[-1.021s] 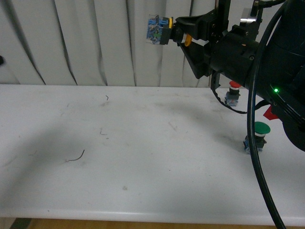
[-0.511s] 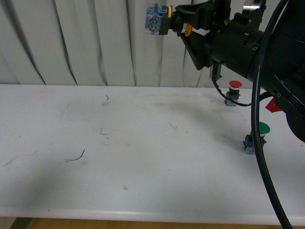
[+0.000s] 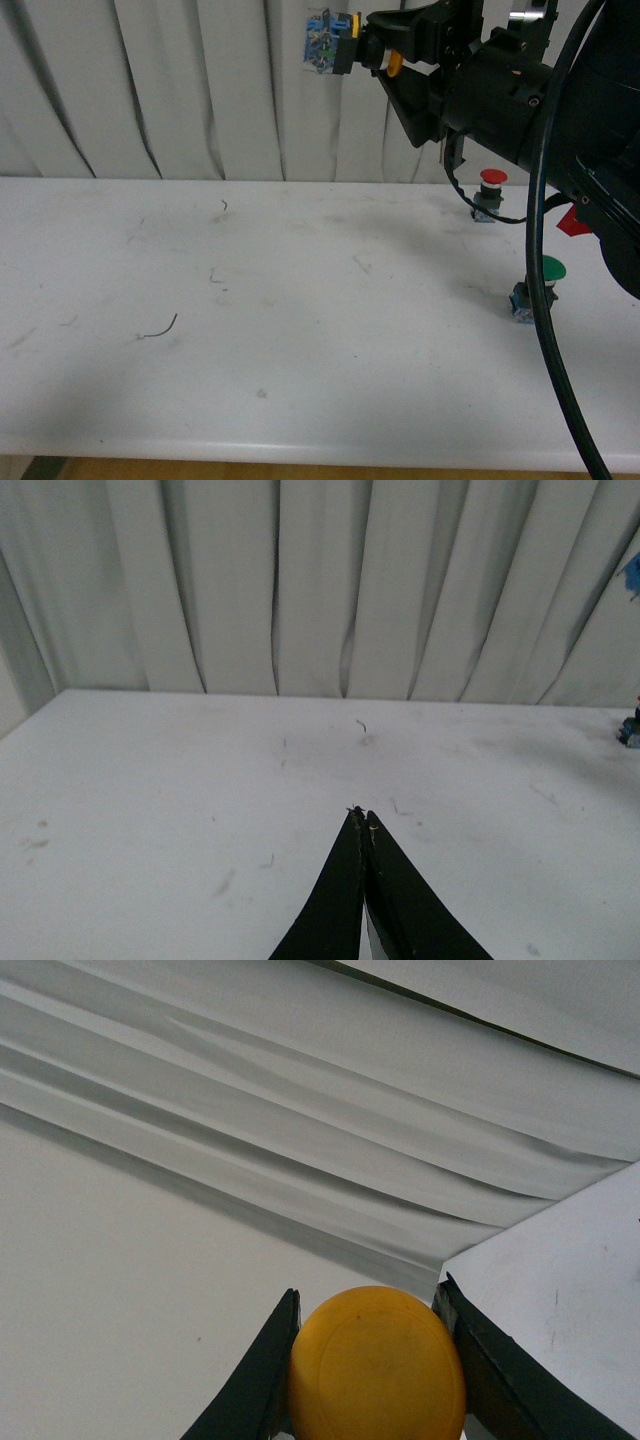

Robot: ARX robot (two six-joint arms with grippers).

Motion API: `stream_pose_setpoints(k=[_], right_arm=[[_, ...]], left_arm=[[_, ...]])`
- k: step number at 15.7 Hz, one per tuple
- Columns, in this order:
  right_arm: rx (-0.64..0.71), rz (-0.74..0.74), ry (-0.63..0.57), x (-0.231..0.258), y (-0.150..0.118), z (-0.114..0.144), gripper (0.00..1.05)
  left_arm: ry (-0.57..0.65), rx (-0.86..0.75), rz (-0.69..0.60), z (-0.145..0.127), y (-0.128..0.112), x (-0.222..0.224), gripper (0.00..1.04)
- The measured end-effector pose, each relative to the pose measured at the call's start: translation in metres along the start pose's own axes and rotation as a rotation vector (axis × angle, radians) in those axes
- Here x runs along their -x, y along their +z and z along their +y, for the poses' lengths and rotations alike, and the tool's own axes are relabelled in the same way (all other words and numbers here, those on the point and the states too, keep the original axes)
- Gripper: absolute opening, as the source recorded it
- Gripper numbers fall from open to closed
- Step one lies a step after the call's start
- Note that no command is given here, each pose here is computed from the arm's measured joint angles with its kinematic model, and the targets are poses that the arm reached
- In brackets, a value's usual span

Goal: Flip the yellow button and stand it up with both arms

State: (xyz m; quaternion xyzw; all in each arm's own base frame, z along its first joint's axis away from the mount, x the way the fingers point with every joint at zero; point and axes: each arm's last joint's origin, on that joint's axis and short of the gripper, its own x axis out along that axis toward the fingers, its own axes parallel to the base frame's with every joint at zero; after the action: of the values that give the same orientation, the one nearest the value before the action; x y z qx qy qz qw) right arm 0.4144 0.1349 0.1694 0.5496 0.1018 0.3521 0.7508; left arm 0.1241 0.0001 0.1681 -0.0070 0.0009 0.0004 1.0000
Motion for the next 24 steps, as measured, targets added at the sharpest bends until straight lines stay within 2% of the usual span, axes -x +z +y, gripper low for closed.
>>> stream_pose_setpoints(k=[18,22,24], right_arm=[[0.009,0.023,0.008,-0.004,-0.01,0.003,0.36],[0.081,0.011,-0.017,-0.003,-0.007,0.002,0.36],[0.188,-0.02,-0.168,-0.005,0.008,0.002,0.36]], left_arm=[[0.001,0.0,0.0,0.0,-0.002,0.026,0.02],[0.0,0.0,0.001,0.0,-0.002,0.026,0.38],[0.0,0.0,0.001,0.0,-0.002,0.026,0.64]])
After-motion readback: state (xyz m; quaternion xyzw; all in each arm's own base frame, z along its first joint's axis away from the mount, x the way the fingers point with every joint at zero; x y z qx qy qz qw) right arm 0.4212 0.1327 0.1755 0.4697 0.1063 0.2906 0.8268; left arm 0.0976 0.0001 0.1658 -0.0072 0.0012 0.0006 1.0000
